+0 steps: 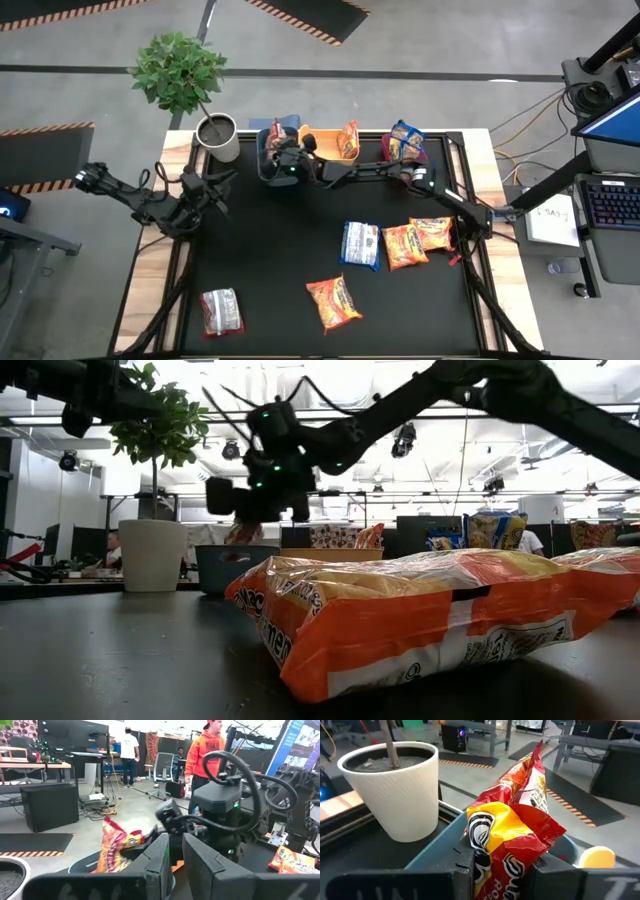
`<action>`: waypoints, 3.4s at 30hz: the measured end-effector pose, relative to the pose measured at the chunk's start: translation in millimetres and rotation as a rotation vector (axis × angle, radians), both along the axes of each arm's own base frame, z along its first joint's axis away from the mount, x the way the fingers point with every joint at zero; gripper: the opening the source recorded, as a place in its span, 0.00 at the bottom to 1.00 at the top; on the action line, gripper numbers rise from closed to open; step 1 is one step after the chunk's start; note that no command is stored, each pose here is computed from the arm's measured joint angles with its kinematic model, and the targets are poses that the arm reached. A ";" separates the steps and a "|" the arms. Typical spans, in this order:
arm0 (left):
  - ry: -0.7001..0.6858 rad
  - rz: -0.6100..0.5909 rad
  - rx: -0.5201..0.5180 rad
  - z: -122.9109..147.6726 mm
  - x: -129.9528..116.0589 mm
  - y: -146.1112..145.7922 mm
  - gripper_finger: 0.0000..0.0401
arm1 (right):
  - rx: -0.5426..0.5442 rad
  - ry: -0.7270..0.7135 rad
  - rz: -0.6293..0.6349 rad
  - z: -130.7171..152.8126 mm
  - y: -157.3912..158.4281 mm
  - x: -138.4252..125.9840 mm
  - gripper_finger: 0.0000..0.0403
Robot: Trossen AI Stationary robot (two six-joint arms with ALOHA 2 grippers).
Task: Sort Maruchan noodles
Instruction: Put the red noodle pack into the blue bin, then put the orange noodle pack into the yellow bin
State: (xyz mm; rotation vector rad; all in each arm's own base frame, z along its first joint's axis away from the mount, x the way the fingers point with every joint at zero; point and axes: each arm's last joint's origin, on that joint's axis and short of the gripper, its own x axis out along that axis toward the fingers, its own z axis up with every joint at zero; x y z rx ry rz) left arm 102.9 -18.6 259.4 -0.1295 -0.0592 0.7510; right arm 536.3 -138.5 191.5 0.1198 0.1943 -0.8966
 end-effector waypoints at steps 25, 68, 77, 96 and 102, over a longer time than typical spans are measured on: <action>0.009 0.000 0.007 -0.7 -0.1 0.0 0.10 | 0.029 0.122 0.327 -7.8 24.2 33.7 0.36; 0.085 -0.520 -0.303 -39.5 54.1 -47.5 0.10 | -0.026 0.033 0.870 74.3 133.6 -141.9 0.31; 0.068 -0.513 -0.343 -47.6 76.0 -59.6 0.10 | 0.052 0.031 0.854 47.1 134.2 -193.8 0.27; 0.265 -0.517 -0.190 -40.2 116.5 -82.3 0.10 | 0.673 0.778 0.807 6.2 157.4 -241.1 0.03; 0.292 -0.514 -0.185 -44.4 114.7 -81.3 0.10 | 0.710 0.824 0.698 -4.5 160.1 -249.7 0.02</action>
